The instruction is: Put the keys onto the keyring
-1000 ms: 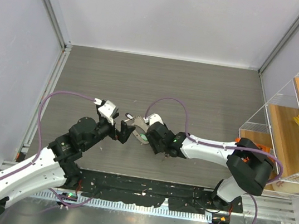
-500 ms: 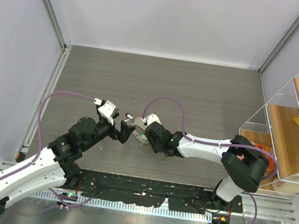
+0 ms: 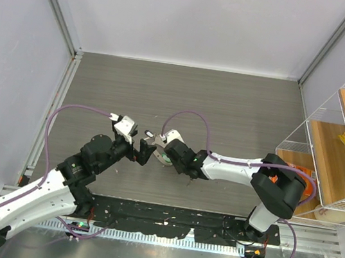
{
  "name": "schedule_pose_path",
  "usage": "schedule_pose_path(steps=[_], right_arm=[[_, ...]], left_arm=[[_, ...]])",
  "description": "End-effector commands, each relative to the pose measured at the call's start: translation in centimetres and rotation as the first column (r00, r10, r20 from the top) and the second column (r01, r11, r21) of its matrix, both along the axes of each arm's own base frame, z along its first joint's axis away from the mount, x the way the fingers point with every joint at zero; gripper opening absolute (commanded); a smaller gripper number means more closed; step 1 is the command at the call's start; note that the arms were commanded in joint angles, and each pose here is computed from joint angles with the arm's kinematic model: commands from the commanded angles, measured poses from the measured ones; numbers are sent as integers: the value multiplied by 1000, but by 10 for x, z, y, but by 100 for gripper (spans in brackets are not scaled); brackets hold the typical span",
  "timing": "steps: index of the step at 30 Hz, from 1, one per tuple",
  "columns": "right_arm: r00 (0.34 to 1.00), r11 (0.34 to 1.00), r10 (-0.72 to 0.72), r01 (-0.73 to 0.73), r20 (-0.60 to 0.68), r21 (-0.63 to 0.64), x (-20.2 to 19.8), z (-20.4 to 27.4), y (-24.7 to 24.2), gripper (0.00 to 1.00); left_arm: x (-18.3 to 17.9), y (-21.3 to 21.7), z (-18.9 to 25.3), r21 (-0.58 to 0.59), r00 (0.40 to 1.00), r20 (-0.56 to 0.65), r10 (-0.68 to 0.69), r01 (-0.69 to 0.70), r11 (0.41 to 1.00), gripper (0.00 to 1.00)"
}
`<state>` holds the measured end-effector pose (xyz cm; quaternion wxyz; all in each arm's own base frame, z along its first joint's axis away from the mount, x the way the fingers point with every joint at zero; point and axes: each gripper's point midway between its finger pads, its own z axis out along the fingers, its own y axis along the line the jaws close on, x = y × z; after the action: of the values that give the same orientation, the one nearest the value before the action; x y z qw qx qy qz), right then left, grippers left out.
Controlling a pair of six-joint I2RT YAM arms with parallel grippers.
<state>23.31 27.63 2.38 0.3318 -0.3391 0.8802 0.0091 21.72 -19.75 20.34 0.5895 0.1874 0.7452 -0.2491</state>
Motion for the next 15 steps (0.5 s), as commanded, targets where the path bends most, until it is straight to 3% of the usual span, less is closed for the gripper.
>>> schedule_pose_path(steps=[1, 10, 13, 15], right_arm=[[998, 1000, -28, 27, 64, 16, 16, 13, 6, 36], [1000, 1000, 3, -3, 25, 19, 11, 5, 10, 21], [1000, 1000, 16, -16, 8, 21, 9, 1, 12, 5], [1000, 999, 24, -24, 4, 22, 8, 1, 12, 5]], left_arm=[[3, -3, 14, -34, 999, 41, 3, -2, 999, 99], [3, -3, 13, -35, 999, 40, 2, 0, 999, 100], [3, -2, 13, -35, 999, 42, 6, -5, 999, 100], [3, -2, 13, -35, 999, 42, 4, -3, 999, 100]])
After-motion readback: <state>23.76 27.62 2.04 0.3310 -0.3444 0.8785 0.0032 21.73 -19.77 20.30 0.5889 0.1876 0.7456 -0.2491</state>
